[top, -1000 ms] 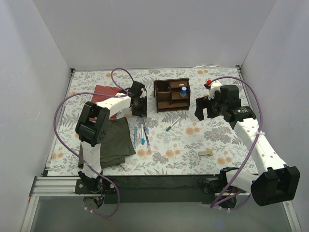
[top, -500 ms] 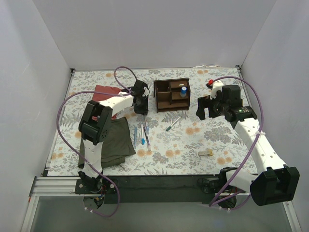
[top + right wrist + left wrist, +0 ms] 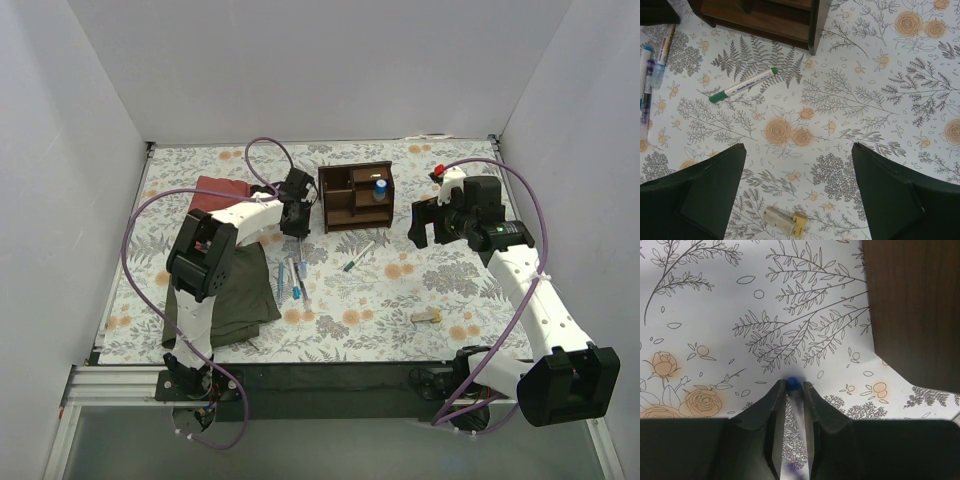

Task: Sort the stationery into containers
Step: Pick up the pen from the center of the board.

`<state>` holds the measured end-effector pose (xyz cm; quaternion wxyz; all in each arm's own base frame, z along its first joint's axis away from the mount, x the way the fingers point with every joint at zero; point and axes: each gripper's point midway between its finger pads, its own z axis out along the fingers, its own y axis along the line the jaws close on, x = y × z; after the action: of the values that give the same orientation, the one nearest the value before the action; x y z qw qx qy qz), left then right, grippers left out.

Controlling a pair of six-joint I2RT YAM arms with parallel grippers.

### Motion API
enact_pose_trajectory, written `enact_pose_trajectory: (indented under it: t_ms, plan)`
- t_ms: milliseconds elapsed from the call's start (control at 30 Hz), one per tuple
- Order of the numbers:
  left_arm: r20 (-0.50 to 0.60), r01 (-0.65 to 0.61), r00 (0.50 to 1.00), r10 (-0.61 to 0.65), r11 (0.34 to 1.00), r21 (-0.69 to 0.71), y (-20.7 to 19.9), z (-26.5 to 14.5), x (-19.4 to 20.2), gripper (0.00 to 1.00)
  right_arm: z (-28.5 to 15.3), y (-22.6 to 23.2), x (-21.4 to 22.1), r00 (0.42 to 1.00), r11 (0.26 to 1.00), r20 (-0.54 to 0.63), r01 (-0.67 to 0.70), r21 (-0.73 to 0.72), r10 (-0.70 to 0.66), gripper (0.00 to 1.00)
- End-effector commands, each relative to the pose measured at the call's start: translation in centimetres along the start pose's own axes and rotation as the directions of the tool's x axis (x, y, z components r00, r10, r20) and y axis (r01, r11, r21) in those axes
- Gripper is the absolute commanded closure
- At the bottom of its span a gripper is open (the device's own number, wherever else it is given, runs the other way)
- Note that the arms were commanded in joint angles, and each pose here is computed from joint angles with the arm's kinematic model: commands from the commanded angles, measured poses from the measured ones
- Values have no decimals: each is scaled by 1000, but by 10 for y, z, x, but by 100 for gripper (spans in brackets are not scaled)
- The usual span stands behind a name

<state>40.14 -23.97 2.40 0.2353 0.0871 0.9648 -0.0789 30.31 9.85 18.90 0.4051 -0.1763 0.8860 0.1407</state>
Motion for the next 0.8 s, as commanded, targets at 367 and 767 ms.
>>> enact_pose_trajectory:
  t_ms: [367, 767]
  plan:
    - [63, -60, 996, 58, 997, 37, -7, -35, -13, 100, -5, -5, -18, 998, 999, 46, 31, 12, -32, 5]
    - [501, -185, 863, 65, 963, 194, -51, -173, -170, 100, -3, -15, -52, 996, 998, 73, 42, 47, -45, 7]
